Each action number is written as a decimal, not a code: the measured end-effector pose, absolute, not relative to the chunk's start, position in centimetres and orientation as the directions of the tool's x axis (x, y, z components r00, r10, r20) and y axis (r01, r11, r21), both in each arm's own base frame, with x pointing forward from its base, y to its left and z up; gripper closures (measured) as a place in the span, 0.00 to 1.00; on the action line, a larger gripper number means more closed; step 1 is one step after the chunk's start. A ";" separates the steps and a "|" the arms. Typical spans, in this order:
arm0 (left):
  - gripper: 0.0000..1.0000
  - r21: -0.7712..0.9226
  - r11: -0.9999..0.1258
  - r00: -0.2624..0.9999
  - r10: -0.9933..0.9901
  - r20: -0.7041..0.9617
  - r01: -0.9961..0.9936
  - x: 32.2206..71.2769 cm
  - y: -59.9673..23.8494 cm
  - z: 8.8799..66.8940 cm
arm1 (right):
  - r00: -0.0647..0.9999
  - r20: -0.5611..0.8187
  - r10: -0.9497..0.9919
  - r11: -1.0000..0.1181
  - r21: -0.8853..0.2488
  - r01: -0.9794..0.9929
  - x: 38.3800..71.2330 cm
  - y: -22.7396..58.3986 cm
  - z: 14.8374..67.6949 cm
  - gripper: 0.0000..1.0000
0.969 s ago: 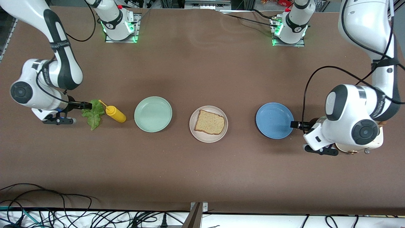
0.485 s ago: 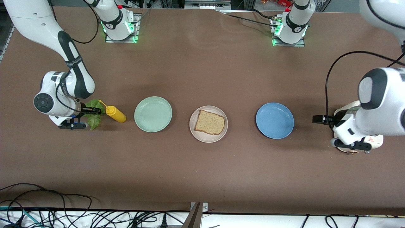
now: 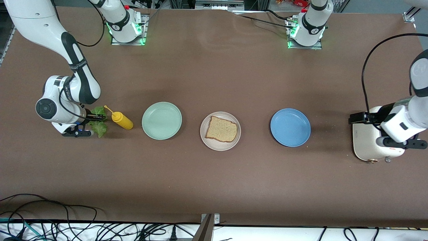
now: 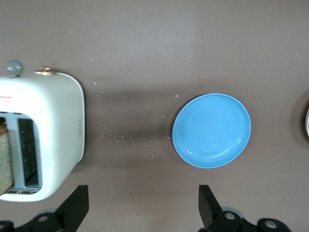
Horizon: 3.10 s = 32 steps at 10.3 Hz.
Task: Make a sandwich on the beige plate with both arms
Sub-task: 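Grasp the green lettuce leaf with the right gripper and lift it, then carry the lettuce over the bread and lower it with the right gripper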
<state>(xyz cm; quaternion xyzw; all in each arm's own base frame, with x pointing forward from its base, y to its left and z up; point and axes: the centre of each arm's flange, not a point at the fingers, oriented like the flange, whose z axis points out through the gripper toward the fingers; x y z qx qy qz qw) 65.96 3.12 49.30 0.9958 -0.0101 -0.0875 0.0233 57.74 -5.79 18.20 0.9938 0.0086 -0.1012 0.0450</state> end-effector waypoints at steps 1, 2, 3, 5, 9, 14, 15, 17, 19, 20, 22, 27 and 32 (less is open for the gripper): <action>0.00 0.047 -0.999 0.985 0.001 -0.171 0.009 65.8 4.8 49.5 | 0.980 -0.199 0.007 -0.996 0.088 0.025 58.0 -5.9 18.6 0.88; 0.00 0.047 -0.999 0.985 0.018 -0.170 0.026 65.7 6.1 49.5 | 0.981 -0.195 0.006 -0.996 0.089 0.023 58.3 -5.9 19.2 0.88; 0.00 0.047 -0.998 0.985 0.027 -0.169 0.036 65.6 6.9 49.6 | 0.981 -0.196 0.003 -0.996 0.089 0.021 58.8 -5.9 20.4 0.88; 0.00 0.048 -0.998 0.985 0.029 -0.172 0.038 65.5 7.1 49.5 | 0.977 -0.212 -0.005 -0.996 0.088 0.014 60.2 -6.0 24.9 0.88; 0.00 0.050 -0.998 0.981 0.027 -0.190 0.037 65.5 7.0 48.5 | 0.969 -0.247 0.005 -0.997 0.069 0.022 62.2 -3.5 38.6 0.89; 0.00 0.051 -0.998 0.981 0.026 -0.192 0.037 65.5 7.0 48.3 | 0.921 -0.298 -0.250 -0.961 -0.037 -0.273 62.6 8.4 43.3 0.89; 0.00 0.051 -0.998 0.981 0.026 -0.193 0.036 65.5 6.9 48.3 | 0.912 -0.282 -0.300 -0.948 -0.022 -0.318 62.7 12.2 42.3 0.89; 0.00 0.051 -0.998 0.981 0.026 -0.194 0.036 65.5 6.9 48.2 | 0.884 -0.247 -0.397 -0.909 -0.028 -0.416 62.6 20.2 40.1 0.89; 0.00 0.051 -0.998 0.981 0.026 -0.194 0.036 65.6 6.9 48.2 | 0.844 -0.221 -0.488 -0.861 -0.038 -0.507 61.6 27.4 37.4 0.89; 0.00 0.051 -0.998 0.981 0.026 -0.194 0.036 65.6 6.9 48.2 | 0.819 -0.205 -0.536 -0.831 -0.043 -0.555 61.0 30.7 36.1 0.89; 0.00 0.051 -0.998 0.981 0.026 -0.194 0.037 65.6 7.0 48.2 | 0.758 -0.196 -0.622 -0.760 -0.083 -0.644 60.0 36.1 34.2 0.89; 0.00 0.051 -0.998 0.980 0.026 -0.195 0.037 65.6 7.0 48.2 | 0.507 -0.198 -0.839 -0.470 -0.208 -0.858 58.8 47.3 26.8 0.89; 0.00 0.051 -0.998 0.980 0.026 -0.195 0.037 65.6 7.0 48.2 | 0.454 -0.209 -0.866 -0.402 -0.249 -0.881 57.1 50.7 21.6 0.81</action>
